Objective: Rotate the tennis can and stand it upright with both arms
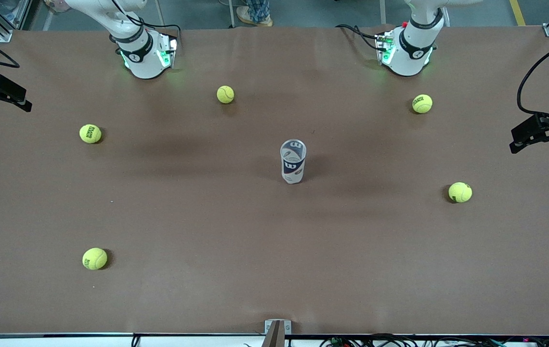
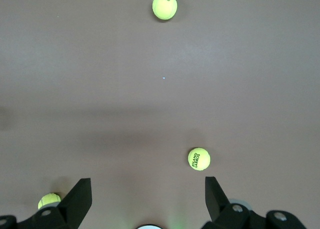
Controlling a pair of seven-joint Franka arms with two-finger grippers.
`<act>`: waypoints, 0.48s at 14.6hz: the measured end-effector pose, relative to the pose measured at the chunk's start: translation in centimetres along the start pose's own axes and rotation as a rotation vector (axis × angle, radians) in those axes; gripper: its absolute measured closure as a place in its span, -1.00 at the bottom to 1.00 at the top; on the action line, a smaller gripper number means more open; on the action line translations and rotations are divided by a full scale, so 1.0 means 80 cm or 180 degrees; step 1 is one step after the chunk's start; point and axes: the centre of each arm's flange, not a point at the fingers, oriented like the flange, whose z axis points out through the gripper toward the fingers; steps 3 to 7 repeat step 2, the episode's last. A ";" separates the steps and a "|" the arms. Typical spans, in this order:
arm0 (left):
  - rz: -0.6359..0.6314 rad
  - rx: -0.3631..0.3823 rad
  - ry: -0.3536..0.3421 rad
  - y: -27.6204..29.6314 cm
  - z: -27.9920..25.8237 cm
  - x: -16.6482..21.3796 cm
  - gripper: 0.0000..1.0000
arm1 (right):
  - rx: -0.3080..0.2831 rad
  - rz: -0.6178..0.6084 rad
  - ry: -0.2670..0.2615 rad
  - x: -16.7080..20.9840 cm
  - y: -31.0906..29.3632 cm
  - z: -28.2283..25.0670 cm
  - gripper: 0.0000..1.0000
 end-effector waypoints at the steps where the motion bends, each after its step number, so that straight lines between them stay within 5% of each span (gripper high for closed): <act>1: 0.0000 0.0000 0.0002 0.000 0.000 0.000 -1.00 | 0.0000 -0.0003 0.0000 0.000 0.000 0.000 -1.00; 7: 0.0000 0.0000 0.0001 0.000 0.000 0.000 -1.00 | 0.0000 -0.0006 0.0000 0.000 0.000 0.000 -1.00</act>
